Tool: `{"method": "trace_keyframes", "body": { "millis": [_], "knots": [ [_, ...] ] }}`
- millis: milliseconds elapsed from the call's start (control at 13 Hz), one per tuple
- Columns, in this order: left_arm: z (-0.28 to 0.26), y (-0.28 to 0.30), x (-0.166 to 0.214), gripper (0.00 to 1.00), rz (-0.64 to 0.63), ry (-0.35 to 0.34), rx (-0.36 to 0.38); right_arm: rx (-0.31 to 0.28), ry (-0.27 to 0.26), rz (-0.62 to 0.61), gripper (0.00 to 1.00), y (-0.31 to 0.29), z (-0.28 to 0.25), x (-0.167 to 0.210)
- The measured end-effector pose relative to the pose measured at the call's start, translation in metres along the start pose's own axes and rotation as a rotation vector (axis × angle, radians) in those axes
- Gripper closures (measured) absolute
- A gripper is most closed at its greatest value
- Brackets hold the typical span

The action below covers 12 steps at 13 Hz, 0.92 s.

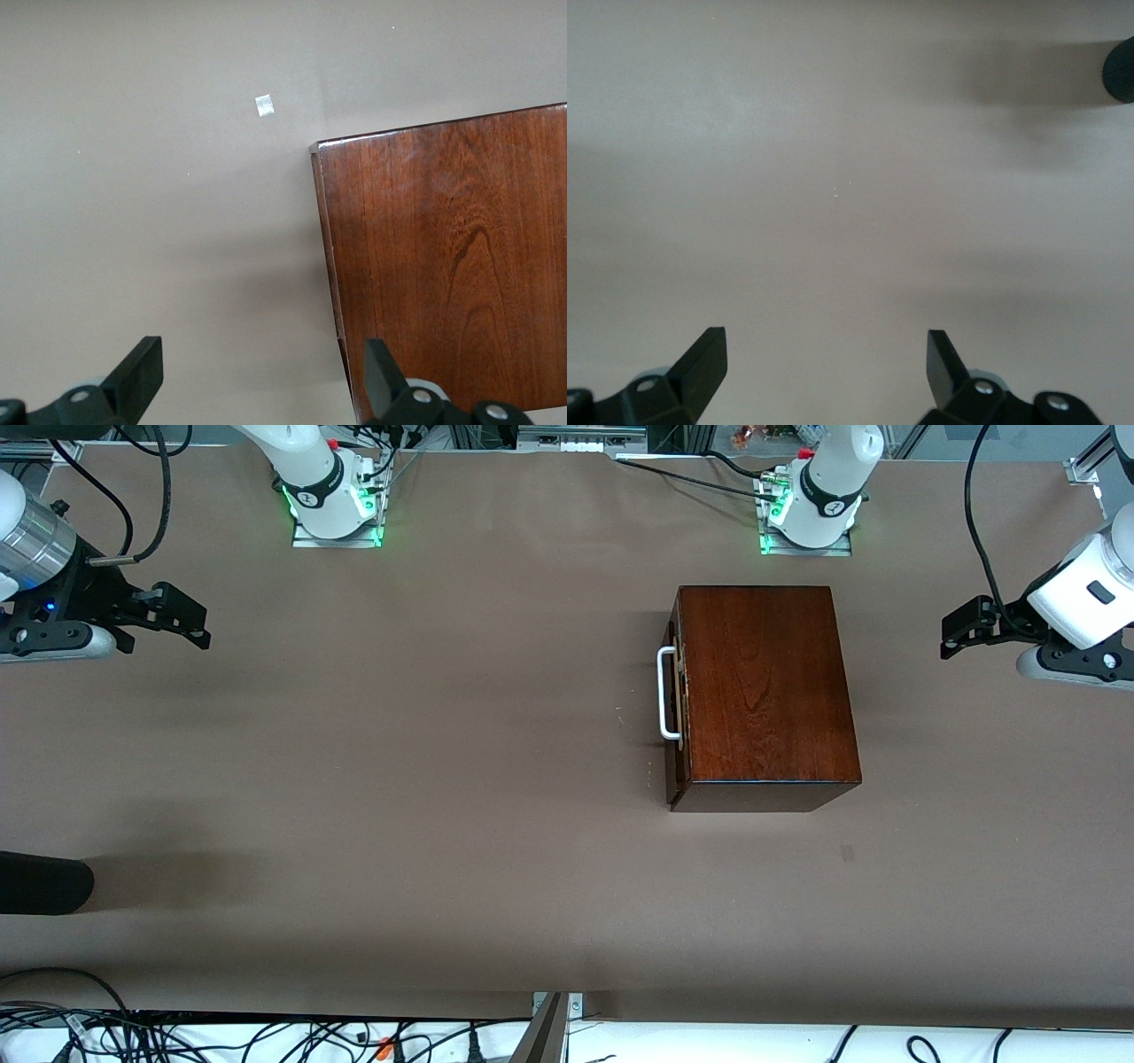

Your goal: Open drawer, take yellow block, close drawer

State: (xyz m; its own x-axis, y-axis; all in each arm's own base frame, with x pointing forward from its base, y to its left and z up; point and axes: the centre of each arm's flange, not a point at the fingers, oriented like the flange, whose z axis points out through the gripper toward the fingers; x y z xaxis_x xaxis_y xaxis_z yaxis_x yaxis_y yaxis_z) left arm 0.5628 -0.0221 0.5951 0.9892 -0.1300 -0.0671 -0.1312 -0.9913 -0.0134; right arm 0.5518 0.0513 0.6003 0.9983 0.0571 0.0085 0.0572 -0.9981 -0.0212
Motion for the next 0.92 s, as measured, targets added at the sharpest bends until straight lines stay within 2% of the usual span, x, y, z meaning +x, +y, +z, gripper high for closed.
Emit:
{"method": "trace_keyframes", "body": {
  "millis": [230,383,920],
  "knots": [
    [0.013,0.007,0.008,0.00,0.013,-0.020,-0.008,0.000,0.000,0.000,0.00,0.000,0.000,0.000],
    [0.023,0.032,0.020,0.00,0.055,-0.025,-0.021,0.000,0.000,0.000,0.00,0.000,0.000,0.000],
    [0.084,0.190,0.040,0.00,0.310,-0.116,-0.007,0.000,0.001,0.001,0.00,0.000,0.000,0.000]
  ]
}}
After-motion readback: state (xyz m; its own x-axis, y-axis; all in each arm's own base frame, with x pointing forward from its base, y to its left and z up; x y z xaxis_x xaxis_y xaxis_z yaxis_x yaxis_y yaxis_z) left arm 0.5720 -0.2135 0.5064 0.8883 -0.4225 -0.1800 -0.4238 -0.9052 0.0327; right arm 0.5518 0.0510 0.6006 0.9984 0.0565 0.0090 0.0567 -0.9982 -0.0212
